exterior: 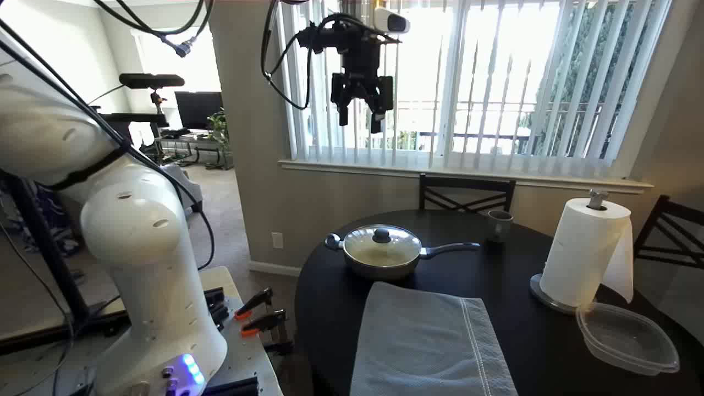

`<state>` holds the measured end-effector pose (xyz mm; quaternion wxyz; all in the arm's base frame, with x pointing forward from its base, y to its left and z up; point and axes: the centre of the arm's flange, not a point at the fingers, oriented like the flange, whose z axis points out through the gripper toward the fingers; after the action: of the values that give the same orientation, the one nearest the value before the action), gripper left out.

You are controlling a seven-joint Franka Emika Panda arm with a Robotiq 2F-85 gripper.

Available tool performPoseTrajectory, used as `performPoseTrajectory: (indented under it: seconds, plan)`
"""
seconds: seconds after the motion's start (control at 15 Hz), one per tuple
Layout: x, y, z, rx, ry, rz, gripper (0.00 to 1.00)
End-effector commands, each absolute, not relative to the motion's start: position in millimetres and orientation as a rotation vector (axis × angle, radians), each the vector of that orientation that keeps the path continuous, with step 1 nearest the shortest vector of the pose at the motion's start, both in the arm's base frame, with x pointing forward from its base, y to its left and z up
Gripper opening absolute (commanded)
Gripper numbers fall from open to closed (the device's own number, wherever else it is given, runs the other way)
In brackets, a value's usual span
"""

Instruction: Remove the lid from the pot

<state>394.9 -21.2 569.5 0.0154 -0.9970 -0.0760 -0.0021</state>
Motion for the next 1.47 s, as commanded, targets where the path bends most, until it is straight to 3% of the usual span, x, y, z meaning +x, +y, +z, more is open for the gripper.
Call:
performPoseTrajectory:
  seconds: [0.0,0.4,1.0,1.4]
  plan:
    - [394.9,-21.2,569.5,-3.102,-0.236,-0.007,1.0]
    - [394.9,-21.2,569.5,-3.102,-0.236,-0.007,1.0]
    - [508.4,95.4,467.7,-3.169,0.147,-0.042,1.0]
    - [554.9,126.2,403.7,-3.113,0.28,-0.076,1.0]
